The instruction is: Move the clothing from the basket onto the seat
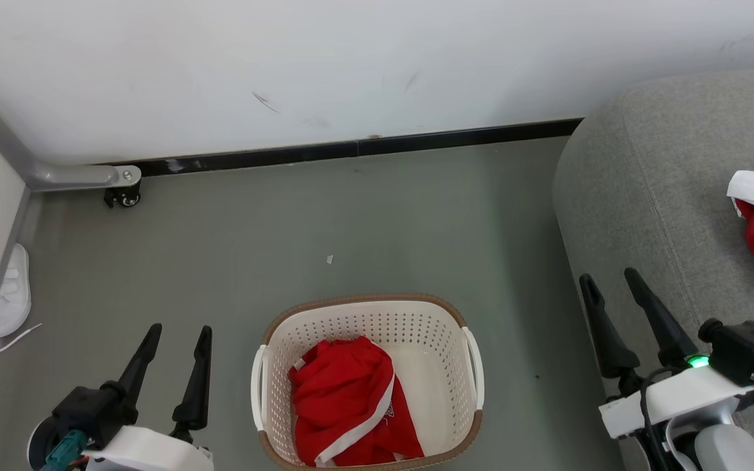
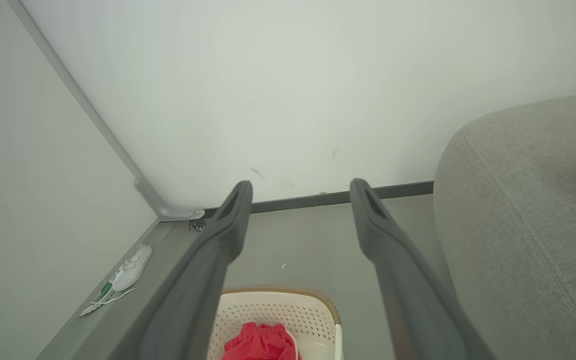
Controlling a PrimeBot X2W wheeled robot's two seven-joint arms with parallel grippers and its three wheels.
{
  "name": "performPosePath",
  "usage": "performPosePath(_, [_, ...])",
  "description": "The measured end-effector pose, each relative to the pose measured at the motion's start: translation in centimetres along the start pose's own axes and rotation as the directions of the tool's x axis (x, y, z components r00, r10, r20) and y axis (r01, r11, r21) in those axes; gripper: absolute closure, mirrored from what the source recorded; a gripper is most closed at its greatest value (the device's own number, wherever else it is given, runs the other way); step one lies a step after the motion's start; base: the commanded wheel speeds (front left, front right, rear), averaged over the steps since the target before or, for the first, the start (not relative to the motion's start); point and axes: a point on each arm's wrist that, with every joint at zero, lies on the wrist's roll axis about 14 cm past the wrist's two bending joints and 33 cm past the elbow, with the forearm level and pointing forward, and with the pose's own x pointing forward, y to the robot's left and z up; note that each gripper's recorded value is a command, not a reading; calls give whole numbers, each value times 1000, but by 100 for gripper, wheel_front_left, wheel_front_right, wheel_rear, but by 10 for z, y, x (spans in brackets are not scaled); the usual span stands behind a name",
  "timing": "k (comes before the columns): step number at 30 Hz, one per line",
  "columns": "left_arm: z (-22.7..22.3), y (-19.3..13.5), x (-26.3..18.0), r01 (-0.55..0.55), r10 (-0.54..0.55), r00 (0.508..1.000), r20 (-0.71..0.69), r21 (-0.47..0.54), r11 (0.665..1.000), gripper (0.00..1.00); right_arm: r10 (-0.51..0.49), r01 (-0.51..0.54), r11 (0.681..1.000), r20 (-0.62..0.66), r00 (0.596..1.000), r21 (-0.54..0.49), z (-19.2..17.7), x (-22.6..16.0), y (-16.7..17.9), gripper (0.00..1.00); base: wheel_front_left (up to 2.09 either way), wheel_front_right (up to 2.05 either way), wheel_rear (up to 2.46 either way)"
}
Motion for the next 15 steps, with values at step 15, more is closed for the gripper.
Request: performPosePath(15, [-24, -17, 32, 81, -81, 995, -59, 9, 997, 0, -25, 25, 1000, -1, 1000, -5, -6, 20, -12, 0, 0, 0, 0])
